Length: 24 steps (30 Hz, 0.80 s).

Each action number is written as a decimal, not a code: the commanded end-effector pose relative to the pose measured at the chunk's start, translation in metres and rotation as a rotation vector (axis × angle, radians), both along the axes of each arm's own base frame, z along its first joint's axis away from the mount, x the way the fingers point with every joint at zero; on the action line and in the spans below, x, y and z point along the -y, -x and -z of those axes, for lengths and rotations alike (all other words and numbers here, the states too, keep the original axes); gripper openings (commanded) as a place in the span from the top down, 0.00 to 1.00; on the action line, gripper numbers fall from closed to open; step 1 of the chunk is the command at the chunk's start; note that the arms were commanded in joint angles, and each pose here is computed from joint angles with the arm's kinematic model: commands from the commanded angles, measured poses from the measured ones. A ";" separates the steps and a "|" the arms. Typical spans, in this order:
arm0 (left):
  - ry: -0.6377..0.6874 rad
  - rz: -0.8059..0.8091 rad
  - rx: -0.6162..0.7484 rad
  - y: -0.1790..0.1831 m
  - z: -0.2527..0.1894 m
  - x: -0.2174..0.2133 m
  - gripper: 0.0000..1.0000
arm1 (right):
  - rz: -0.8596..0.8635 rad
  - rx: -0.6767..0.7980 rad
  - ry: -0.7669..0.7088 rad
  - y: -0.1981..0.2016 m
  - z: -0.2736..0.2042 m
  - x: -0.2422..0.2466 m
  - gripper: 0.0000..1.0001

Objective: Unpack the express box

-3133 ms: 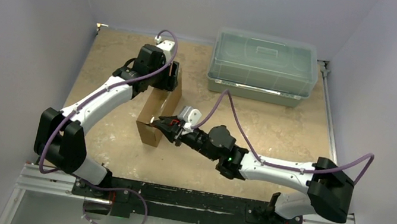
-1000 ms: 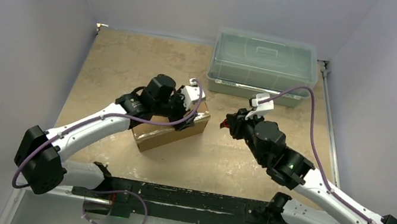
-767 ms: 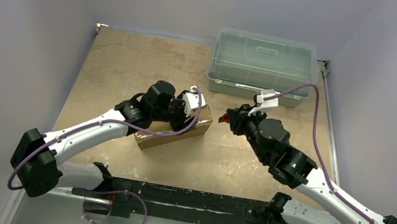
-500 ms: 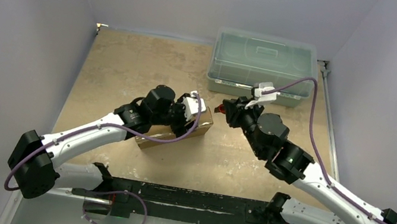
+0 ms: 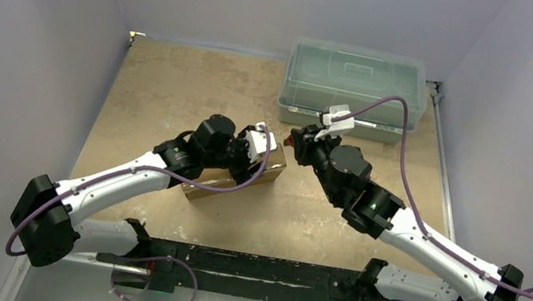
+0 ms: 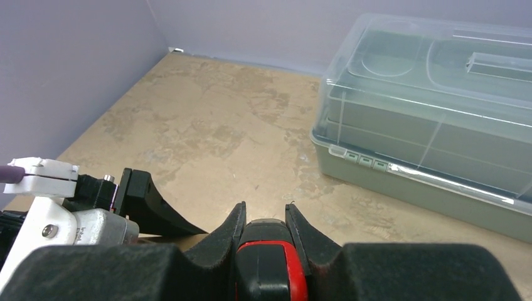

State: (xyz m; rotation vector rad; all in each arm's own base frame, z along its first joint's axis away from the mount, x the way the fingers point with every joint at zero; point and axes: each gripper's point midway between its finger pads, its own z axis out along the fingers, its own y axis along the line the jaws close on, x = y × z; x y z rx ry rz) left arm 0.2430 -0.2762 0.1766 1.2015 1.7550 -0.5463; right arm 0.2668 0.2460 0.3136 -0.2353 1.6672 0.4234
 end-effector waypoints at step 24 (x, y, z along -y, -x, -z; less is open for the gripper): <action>-0.060 -0.011 -0.011 0.003 0.016 -0.010 0.69 | -0.032 0.056 -0.058 0.005 -0.017 -0.001 1.00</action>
